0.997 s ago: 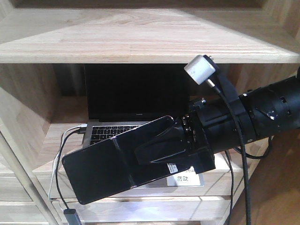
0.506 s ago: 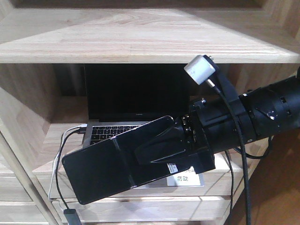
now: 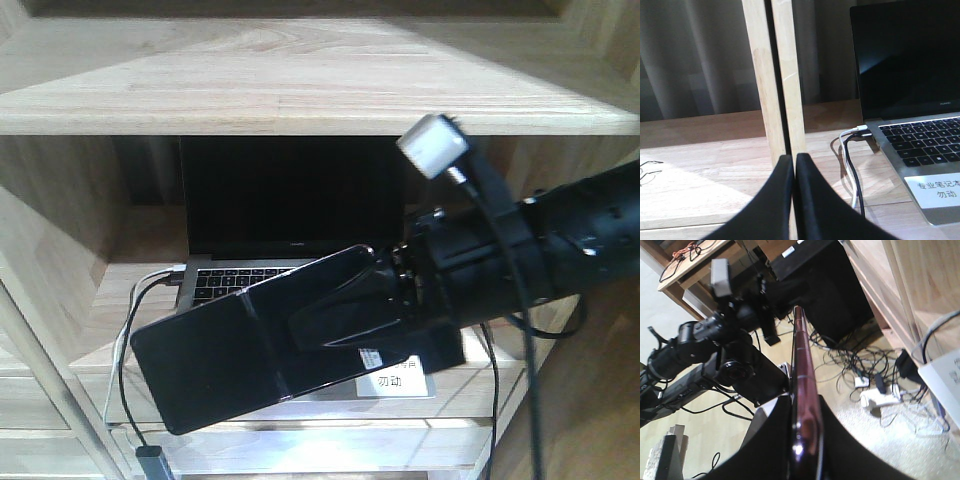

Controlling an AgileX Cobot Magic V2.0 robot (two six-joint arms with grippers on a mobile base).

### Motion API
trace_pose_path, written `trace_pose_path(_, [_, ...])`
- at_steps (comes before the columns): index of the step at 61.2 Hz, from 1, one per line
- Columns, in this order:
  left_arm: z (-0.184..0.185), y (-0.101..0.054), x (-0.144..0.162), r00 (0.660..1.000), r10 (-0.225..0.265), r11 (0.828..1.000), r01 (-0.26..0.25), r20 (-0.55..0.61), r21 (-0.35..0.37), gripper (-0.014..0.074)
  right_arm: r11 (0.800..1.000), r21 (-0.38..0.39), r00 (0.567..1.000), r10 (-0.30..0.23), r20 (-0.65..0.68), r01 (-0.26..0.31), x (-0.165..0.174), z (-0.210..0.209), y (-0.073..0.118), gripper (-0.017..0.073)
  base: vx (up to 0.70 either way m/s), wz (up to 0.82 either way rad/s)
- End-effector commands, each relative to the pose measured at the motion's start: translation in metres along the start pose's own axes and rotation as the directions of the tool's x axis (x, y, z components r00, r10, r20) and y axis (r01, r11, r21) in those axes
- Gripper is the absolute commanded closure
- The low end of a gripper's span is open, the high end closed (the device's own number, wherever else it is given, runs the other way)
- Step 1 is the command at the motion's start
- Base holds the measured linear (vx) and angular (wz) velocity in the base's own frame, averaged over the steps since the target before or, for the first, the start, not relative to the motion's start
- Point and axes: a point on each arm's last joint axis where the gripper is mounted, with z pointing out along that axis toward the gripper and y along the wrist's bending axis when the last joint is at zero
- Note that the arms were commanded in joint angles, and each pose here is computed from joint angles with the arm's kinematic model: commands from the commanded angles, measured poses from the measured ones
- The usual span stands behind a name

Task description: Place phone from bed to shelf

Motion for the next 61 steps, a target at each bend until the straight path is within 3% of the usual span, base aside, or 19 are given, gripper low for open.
trace_pose_path(1, [-0.003,0.001,-0.015,0.995,-0.008,1.000,0.008,0.104,-0.003,0.0593,0.993,-0.094,0.994,-0.069,0.089,0.077,-0.017,-0.015,0.033,0.0560,0.00,0.00])
trace_pose_path(7, [-0.003,0.001,-0.015,0.995,-0.008,1.000,0.008,0.104,-0.003,0.0593,0.989,-0.078,0.986,-0.114,0.123,0.124,-0.028,-0.024,0.046,0.0560,0.00,0.00])
trace_pose_path(23, [-0.003,0.001,-0.015,0.995,-0.008,1.000,0.008,0.104,-0.003,0.0593,0.984,0.011,0.970,-0.176,0.165,0.176,-0.064,-0.046,0.071,0.0560,0.00,0.00])
trace_pose_path(30, [-0.003,0.001,-0.015,0.995,-0.008,1.000,0.008,0.104,-0.003,0.0593,0.971,0.094,0.954,-0.235,0.189,0.220,-0.080,-0.057,0.081,0.0560,0.00,0.00])
trace_pose_path(39, [-0.003,0.001,-0.015,0.995,-0.008,1.000,0.008,0.104,-0.003,0.0593,0.940,0.212,0.920,-0.316,0.234,0.268,-0.103,-0.070,0.090,0.0560,0.00,0.00])
trace_pose_path(50, [-0.003,0.001,-0.015,0.995,-0.008,1.000,0.008,0.104,-0.003,0.0593,0.923,0.241,0.889,-0.361,0.281,0.299,-0.131,-0.075,0.088,0.0560,0.00,0.00])
trace_pose_path(61, [-0.003,0.001,-0.015,0.995,-0.008,1.000,0.008,0.104,-0.003,0.0593,0.919,0.257,0.860,-0.377,0.345,0.300,-0.164,-0.069,0.069,0.0560,0.00,0.00])
